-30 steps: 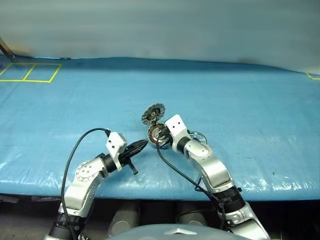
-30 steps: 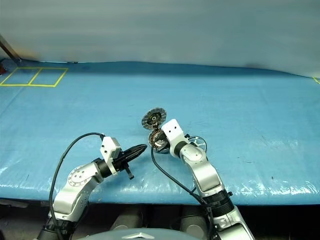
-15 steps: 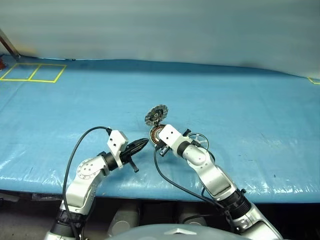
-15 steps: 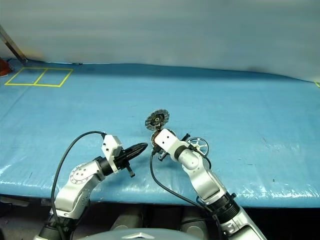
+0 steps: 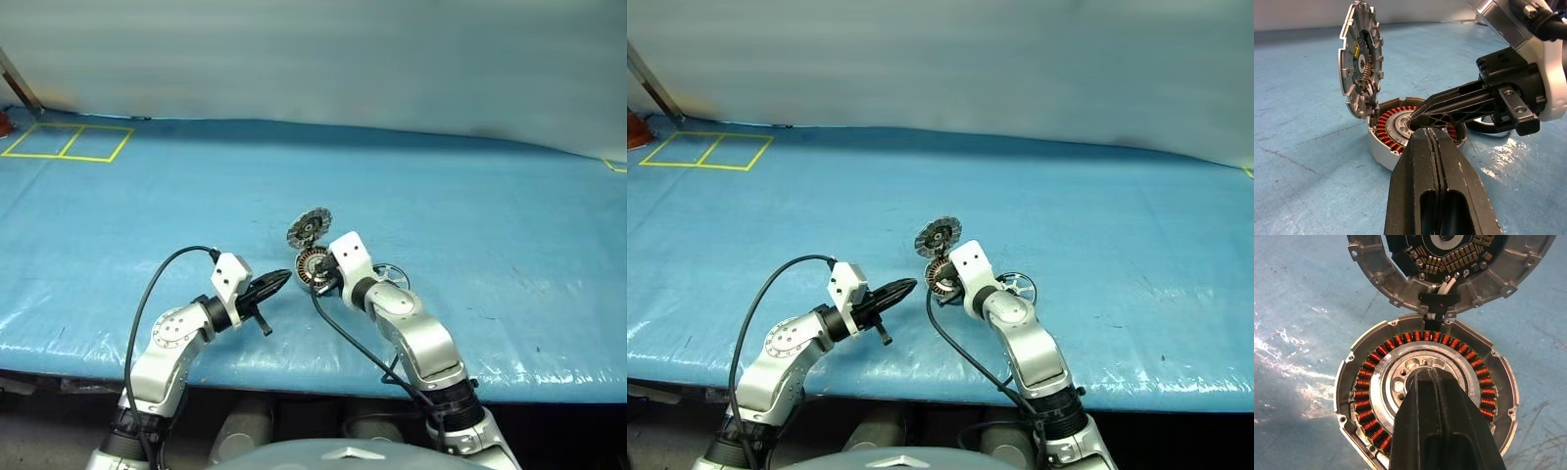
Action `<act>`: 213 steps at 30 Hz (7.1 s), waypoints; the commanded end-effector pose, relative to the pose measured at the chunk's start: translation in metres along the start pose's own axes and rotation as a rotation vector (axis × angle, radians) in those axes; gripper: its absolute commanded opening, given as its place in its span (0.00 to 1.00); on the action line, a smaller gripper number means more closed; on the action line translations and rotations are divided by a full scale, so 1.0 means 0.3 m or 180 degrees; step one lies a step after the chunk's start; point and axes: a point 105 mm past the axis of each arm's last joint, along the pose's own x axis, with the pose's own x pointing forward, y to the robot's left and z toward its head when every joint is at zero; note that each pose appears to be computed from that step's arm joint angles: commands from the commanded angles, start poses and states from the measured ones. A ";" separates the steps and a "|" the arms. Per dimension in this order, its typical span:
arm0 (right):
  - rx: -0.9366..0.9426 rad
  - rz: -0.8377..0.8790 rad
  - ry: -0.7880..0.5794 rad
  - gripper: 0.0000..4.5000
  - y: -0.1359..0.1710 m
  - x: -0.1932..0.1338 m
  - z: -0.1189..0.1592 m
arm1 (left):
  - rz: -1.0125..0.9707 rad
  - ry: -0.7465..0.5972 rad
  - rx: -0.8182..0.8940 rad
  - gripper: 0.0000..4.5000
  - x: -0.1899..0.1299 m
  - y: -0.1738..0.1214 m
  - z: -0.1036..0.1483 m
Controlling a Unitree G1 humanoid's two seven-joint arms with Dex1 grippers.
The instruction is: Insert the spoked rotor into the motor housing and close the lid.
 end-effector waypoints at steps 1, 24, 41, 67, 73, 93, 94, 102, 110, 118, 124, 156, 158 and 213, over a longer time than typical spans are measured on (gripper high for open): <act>0.0703 -0.0215 0.1163 0.00 -0.040 -0.036 -0.298 | -0.0034 -0.0072 0.0072 0.00 0.016 -0.006 0.023; 0.0155 0.0501 -0.0002 0.00 0.071 -0.066 -0.076 | -0.0100 -0.0039 0.0064 0.00 0.031 -0.017 0.015; 0.0200 0.0742 -0.1191 0.00 0.069 -0.127 0.114 | -0.0132 -0.0094 -0.0008 0.00 0.023 -0.024 0.022; -0.2083 0.0609 -0.0015 0.94 -0.184 -0.305 0.054 | -0.0817 -0.0172 0.0055 0.00 0.028 -0.120 0.060; -0.2251 0.0611 0.0101 0.94 -0.211 -0.295 0.092 | -0.0802 -0.0167 0.0071 0.00 0.032 -0.122 0.058; -0.3861 0.1561 0.0913 0.94 -0.229 -0.286 0.140 | -0.0775 -0.0097 0.0036 0.00 0.044 -0.119 0.046; -0.3873 0.1604 0.0970 0.94 -0.233 -0.284 0.130 | -0.0768 -0.0091 0.0031 0.00 0.043 -0.119 0.043; -0.3869 0.1684 0.1075 0.94 -0.245 -0.274 0.121 | -0.0730 -0.0095 0.0018 0.00 0.030 -0.114 0.039; -0.3831 0.1775 0.1192 0.94 -0.247 -0.280 0.082 | -0.0849 -0.0107 0.0114 0.00 0.030 -0.141 0.053; -0.3594 0.1511 0.1067 0.94 -0.284 -0.297 0.105 | -0.1064 -0.0005 0.0374 0.00 0.034 -0.168 0.039; -0.3340 0.1477 0.0975 0.94 -0.275 -0.310 0.095 | -0.1173 0.0011 0.0496 0.00 0.041 -0.187 0.029; -0.3062 0.1501 0.1160 0.34 -0.283 -0.288 0.004 | -0.1199 0.0050 0.0792 0.00 0.048 -0.157 0.007; -0.3054 0.1476 0.1097 0.34 -0.280 -0.286 0.013 | -0.1184 0.0039 0.0797 0.00 0.049 -0.155 0.009; -0.2426 0.1413 -0.0394 0.34 -0.048 -0.134 0.148 | 0.0432 -0.0203 0.0086 0.00 -0.033 -0.107 -0.061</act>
